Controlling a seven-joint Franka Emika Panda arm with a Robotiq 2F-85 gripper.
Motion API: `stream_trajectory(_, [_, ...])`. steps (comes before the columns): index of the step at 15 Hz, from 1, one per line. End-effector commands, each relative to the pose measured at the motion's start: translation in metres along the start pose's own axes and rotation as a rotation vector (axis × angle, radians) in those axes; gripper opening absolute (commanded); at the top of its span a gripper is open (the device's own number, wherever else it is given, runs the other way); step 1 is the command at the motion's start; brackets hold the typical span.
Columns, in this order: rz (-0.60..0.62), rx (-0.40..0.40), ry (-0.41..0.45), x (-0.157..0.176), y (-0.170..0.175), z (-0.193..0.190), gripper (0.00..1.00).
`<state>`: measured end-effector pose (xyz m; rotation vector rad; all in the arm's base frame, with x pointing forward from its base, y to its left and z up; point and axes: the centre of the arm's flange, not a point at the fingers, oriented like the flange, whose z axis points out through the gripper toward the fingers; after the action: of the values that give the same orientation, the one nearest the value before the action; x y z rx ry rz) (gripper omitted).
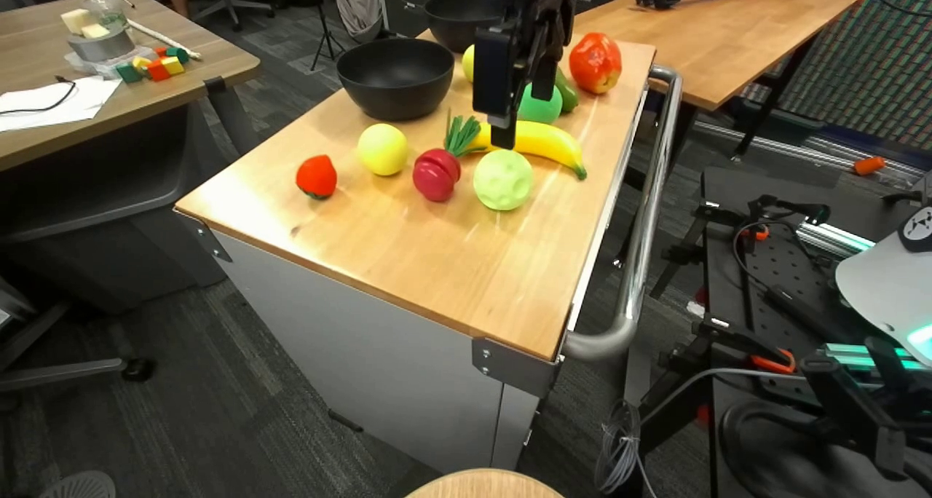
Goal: Place the fruits and vegetables inside the two black bowls
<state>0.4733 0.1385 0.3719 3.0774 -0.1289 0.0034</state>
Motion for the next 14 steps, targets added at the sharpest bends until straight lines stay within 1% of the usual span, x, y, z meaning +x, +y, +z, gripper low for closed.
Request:
stream_trajectory(1, [0.018,-0.017,0.024,0.017,-0.003,0.02,1.0])
stream_trajectory(5, [0.024,-0.037,-0.02,0.024,0.001,0.049,1.0])
stream_trajectory(6, [0.023,-0.034,-0.03,0.025,0.001,0.055,0.86])
stream_trajectory(8, [0.016,-0.031,-0.039,0.029,-0.003,0.061,0.66])
stream_trajectory(10, [0.006,-0.034,-0.047,0.033,-0.008,0.065,0.5])
stream_trajectory(11, [0.001,-0.036,-0.053,0.035,-0.011,0.068,0.52])
stream_trajectory(12, [-0.002,-0.041,-0.059,0.037,-0.011,0.07,0.52])
stream_trajectory(14, [0.001,-0.051,-0.075,0.039,-0.007,0.075,0.56])
